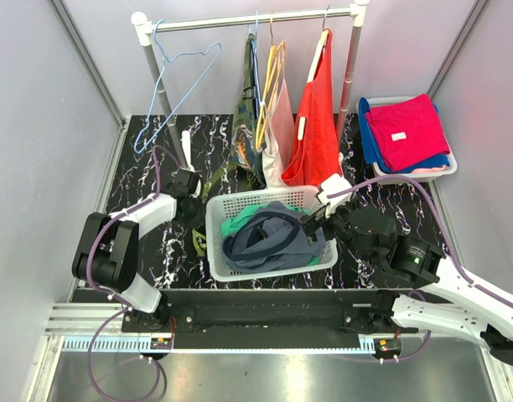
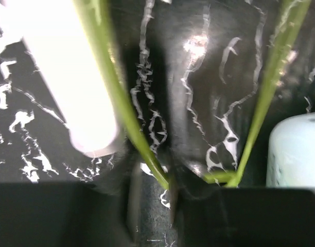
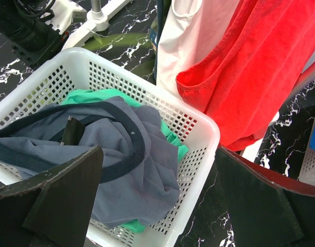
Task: Remove the tank top from the hanger
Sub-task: Pick up the hanger at the center of the board, then place the hanger at the clothesline.
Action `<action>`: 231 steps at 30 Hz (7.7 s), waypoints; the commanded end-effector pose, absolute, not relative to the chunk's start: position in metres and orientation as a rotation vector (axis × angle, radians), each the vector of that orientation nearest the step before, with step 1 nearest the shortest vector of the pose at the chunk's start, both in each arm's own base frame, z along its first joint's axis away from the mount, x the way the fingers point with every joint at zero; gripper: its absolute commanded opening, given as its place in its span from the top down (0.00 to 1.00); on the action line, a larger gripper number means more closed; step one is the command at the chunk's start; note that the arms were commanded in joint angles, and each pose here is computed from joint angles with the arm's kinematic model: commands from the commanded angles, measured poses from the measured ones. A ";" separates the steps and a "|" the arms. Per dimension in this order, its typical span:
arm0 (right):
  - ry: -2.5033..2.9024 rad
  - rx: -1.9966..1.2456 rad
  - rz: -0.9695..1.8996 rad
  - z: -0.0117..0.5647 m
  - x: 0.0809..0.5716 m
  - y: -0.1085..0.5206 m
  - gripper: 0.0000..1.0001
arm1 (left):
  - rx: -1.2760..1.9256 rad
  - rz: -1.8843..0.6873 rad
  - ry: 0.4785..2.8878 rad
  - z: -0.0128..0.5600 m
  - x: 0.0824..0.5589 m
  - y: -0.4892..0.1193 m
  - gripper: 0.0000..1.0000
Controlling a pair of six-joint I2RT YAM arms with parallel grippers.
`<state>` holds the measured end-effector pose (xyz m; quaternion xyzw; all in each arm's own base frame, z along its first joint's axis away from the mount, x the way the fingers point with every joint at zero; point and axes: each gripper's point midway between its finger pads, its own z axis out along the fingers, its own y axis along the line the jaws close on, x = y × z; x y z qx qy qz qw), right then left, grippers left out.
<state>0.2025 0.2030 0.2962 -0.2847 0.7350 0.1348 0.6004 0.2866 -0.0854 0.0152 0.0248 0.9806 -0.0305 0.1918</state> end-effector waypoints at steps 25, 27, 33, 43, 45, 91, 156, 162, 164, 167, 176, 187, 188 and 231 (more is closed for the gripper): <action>1.630 -0.576 0.429 0.331 0.196 0.203 0.00 | 0.060 0.409 2.224 0.198 0.324 0.002 1.00; 1.629 -0.568 0.434 0.331 0.196 0.202 0.00 | 0.077 0.486 2.182 0.208 0.320 0.014 1.00; 1.609 -0.539 0.465 0.342 0.190 0.194 0.00 | 0.133 0.698 2.051 0.229 0.309 0.043 1.00; 1.580 -0.529 0.518 0.352 0.179 0.185 0.00 | 0.373 0.772 1.788 0.290 0.261 0.054 1.00; 1.558 -0.566 0.540 0.358 0.174 0.187 0.00 | 0.468 0.707 1.733 0.298 0.251 0.043 1.00; 1.454 -1.366 1.100 0.328 0.078 0.299 0.13 | 1.126 0.274 1.121 0.363 0.123 -0.063 1.00; 1.332 -1.326 0.870 0.359 0.080 0.240 1.00 | 1.410 -0.700 1.421 0.334 0.056 -0.144 0.36; 1.311 -1.322 0.862 0.366 0.080 0.239 1.00 | 1.493 -0.760 1.463 0.323 0.056 -0.144 0.61; 1.314 -1.321 0.857 0.366 0.081 0.239 1.00 | 1.499 -0.756 1.452 0.324 0.056 -0.145 0.64; 1.312 -1.316 0.846 0.367 0.083 0.239 1.00 | 1.495 -0.739 1.437 0.325 0.056 -0.144 0.84; 1.351 -1.178 0.735 0.372 0.110 0.234 0.74 | 1.425 -0.690 1.492 0.329 0.060 -0.139 1.00; 1.364 -0.860 0.586 0.401 0.142 0.195 0.00 | 1.222 -0.563 1.689 0.317 0.061 -0.116 1.00; 1.370 -0.835 0.573 0.402 0.144 0.191 0.00 | 1.175 -0.495 1.698 0.318 0.070 -0.110 1.00; 1.450 -0.767 0.590 0.386 0.147 0.187 0.00 | 0.415 -0.121 1.788 0.378 0.146 -0.042 1.00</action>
